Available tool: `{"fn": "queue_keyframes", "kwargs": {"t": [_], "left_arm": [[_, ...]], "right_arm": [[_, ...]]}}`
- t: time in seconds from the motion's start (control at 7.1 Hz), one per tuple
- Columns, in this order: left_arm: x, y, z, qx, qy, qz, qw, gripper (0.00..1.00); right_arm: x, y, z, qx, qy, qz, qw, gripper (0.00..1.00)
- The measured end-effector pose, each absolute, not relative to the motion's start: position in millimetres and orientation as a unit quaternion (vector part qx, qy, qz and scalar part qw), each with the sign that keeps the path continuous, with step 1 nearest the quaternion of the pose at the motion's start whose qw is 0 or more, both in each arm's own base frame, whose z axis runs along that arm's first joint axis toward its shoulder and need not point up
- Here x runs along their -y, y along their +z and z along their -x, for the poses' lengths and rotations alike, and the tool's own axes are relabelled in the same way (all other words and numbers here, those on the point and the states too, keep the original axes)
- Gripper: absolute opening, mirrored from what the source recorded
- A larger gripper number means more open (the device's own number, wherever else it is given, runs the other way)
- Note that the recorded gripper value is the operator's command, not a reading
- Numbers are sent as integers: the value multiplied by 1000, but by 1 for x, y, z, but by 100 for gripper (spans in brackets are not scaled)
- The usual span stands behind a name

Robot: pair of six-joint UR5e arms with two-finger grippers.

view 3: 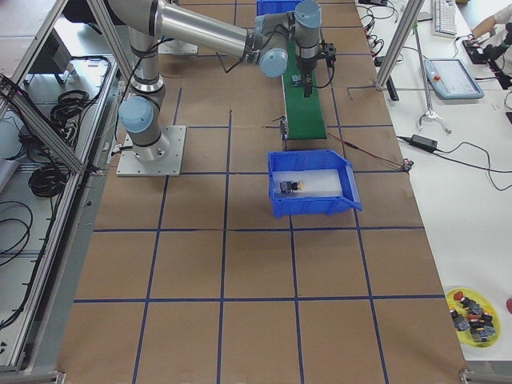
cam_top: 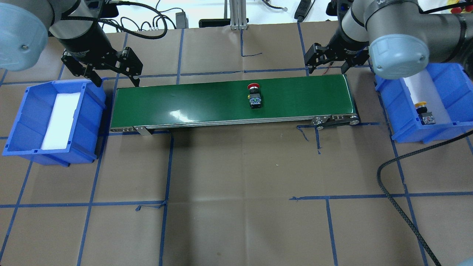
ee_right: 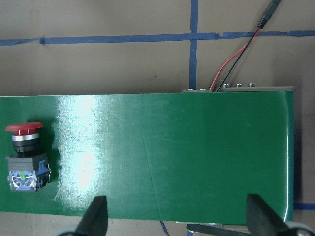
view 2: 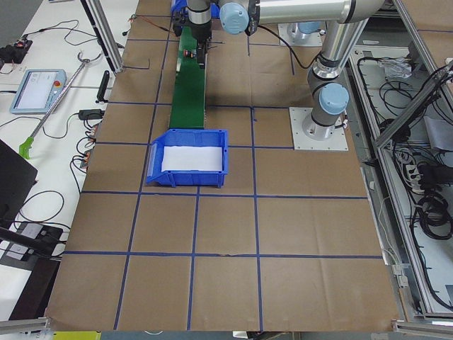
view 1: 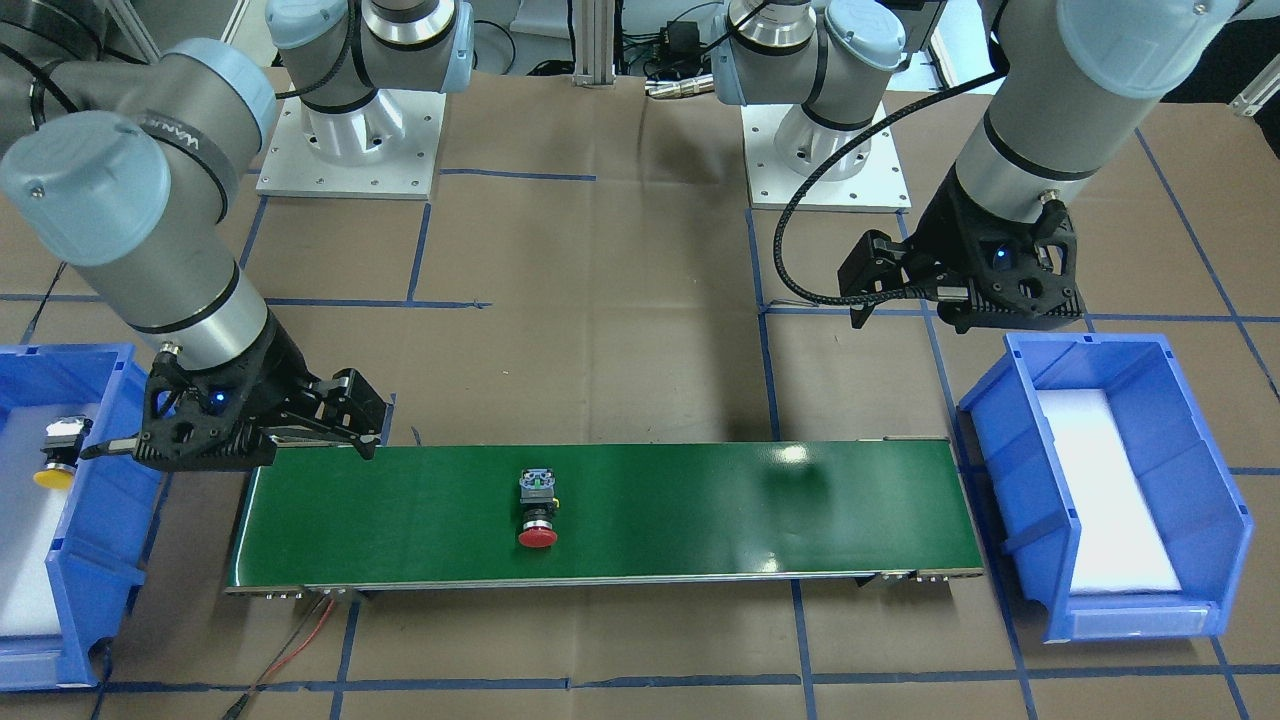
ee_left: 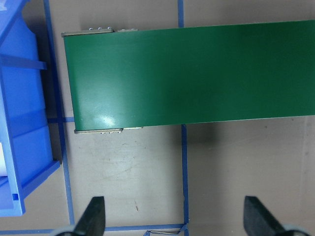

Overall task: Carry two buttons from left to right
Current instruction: 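Move the right gripper back over the belt's far end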

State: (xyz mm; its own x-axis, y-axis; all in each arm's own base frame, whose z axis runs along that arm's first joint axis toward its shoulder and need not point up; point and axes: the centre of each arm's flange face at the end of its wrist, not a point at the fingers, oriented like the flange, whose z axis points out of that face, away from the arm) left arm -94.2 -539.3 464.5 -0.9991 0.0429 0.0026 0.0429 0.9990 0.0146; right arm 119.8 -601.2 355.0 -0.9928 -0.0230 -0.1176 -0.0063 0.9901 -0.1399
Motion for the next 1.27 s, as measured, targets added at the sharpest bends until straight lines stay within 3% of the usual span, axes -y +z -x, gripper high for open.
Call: {"fn": "queue_keyframes", "kwargs": {"t": [1.27], "left_arm": [[539,464,94,1000,-7,21,1,100]], "right_arm": [[613,306,-122,-995,-70,-3,72,98]]}}
